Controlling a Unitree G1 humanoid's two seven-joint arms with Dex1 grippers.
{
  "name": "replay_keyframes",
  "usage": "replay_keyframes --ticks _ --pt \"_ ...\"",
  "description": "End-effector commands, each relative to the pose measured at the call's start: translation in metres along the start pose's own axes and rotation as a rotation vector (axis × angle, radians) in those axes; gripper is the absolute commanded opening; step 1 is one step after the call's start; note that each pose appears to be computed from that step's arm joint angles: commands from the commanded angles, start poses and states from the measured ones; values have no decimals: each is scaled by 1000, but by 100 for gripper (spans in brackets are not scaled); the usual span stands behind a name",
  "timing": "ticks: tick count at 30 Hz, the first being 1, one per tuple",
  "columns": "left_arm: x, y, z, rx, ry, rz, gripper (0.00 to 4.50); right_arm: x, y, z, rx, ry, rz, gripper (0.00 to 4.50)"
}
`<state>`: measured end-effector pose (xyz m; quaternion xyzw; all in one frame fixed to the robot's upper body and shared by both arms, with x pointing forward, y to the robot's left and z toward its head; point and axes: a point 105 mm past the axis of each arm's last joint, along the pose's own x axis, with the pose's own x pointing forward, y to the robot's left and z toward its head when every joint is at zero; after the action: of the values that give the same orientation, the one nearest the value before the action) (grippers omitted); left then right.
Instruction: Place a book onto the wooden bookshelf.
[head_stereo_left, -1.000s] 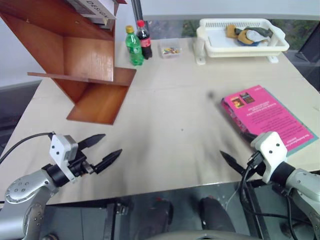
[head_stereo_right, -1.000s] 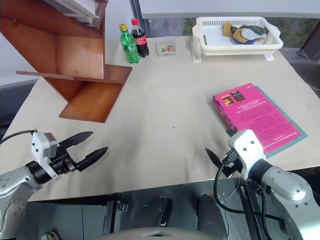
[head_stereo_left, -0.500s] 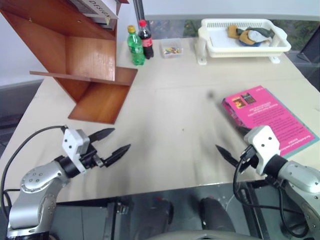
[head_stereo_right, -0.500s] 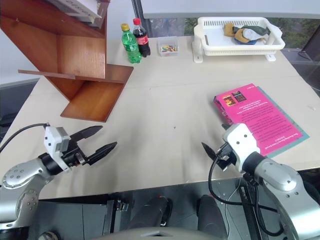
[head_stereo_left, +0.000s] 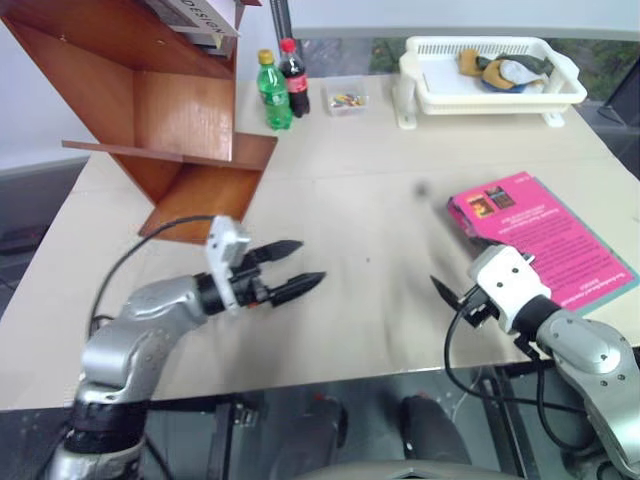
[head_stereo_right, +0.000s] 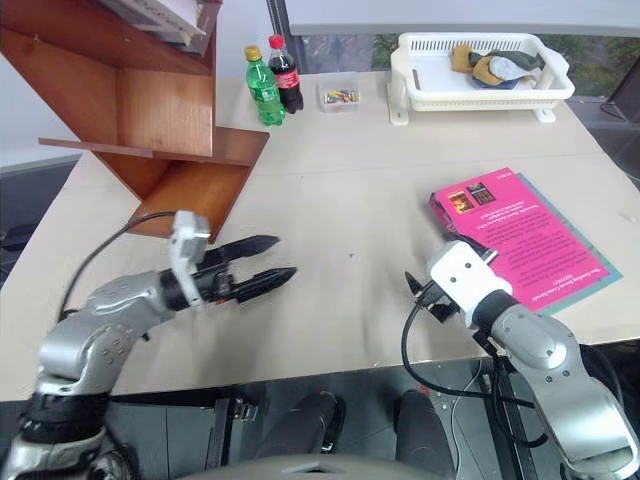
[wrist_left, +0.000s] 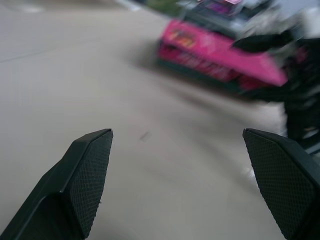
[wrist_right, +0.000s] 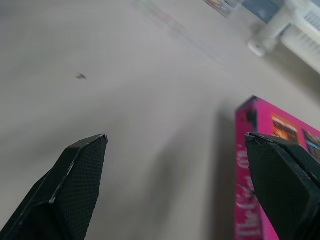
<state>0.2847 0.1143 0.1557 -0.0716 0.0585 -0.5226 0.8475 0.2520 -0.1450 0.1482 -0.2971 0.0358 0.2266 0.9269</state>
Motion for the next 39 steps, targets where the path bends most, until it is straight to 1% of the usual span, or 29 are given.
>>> replay_keyframes --ticks 1,6,9,12,15,18,20,23,24,25,26,27,28,30,31,32,33,34,36,39 --pt "28 -5 8 -58 -14 -39 445 -11 -11 12 -37 -40 -96 450" --pt "69 -9 19 -151 -12 -129 445 -27 -16 10 -15 -11 -196 450" --pt "84 -14 22 -143 21 -209 445 -35 -19 5 1 1 -252 450" --pt "97 -13 17 -119 70 -250 445 -43 -19 0 15 3 -294 450" --pt "109 -15 12 -104 93 -271 445 -52 -17 -4 36 -7 -311 450" --pt "125 -16 6 -104 127 -274 445 -65 -21 -9 115 -24 -363 450" --pt "136 -17 5 -102 135 -276 445 -76 -32 -13 175 -31 -446 450" --pt "145 -20 11 -88 119 -304 445 -101 -69 -28 225 30 -680 450" --pt "145 -20 14 -80 113 -308 450 -110 -81 -31 247 38 -740 400" --pt "145 -20 16 -73 107 -307 450 -117 -89 -31 260 39 -778 376" --pt "143 -20 18 -68 96 -313 450 -126 -101 -33 259 50 -822 321" --pt "139 -23 20 -56 86 -331 450 -134 -114 -37 250 66 -855 299" --pt "136 -26 21 -40 79 -348 450 -141 -126 -40 239 85 -880 246" --pt "128 -30 18 13 73 -360 450 -150 -148 -50 222 133 -895 174" --pt "125 -31 17 36 62 -357 450 -152 -158 -57 223 159 -890 122" --pt "121 -32 16 56 50 -353 450 -154 -166 -63 230 179 -885 83" --pt "119 -34 17 83 34 -348 450 -154 -173 -69 244 196 -880 33" --pt "114 -39 22 115 -25 -365 450 -154 -180 -77 267 214 -872 7" --pt "107 -43 27 169 -84 -372 450 -151 -191 -92 319 245 -860 7" --pt "96 -50 29 220 -95 -397 450 -140 -205 -113 388 271 -811 7"
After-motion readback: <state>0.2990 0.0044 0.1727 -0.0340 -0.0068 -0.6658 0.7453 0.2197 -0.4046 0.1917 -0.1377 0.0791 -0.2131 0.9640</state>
